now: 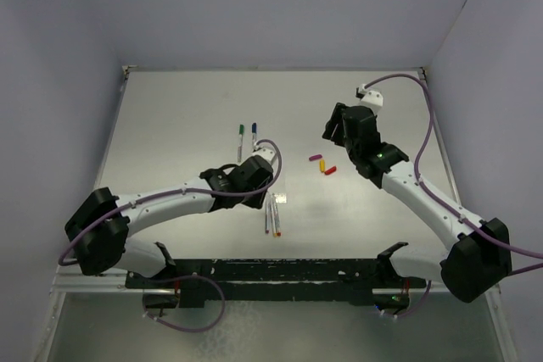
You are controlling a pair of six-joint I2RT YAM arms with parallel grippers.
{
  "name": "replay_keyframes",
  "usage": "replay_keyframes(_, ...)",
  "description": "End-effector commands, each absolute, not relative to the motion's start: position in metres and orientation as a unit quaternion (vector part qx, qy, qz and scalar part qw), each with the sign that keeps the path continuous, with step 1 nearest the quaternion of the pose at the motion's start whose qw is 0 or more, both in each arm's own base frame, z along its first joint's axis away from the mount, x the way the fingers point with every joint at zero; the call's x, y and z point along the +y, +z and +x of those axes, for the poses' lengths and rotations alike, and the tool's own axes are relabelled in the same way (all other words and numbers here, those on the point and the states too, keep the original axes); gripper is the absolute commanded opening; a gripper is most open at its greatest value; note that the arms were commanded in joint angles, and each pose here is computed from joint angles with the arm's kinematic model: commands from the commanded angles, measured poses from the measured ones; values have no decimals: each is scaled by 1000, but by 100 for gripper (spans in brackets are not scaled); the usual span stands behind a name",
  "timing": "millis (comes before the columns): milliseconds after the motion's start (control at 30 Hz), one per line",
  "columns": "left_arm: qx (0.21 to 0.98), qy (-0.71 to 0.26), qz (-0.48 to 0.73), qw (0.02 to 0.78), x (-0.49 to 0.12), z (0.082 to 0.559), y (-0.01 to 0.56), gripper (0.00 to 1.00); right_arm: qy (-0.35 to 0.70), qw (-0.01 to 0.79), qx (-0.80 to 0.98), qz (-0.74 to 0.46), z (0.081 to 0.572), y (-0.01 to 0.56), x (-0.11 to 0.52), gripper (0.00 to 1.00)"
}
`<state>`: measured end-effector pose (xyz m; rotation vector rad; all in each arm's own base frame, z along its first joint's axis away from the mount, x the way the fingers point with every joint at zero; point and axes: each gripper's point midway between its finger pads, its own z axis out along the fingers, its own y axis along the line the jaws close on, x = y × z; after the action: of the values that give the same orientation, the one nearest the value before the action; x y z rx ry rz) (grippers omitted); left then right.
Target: Insert the pens into the pen caps
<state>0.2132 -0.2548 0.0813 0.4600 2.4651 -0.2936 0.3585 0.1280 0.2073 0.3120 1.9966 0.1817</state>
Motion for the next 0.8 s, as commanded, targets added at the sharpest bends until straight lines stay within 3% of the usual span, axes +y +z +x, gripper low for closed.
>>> replay_keyframes(0,932,-121,186,287,-268,205,72,38,77,539,827,143,361,214,125,63)
replay_keyframes(767,932,-139,228,247,-294,195,43,40,71,535,831,133,359,211,124,62)
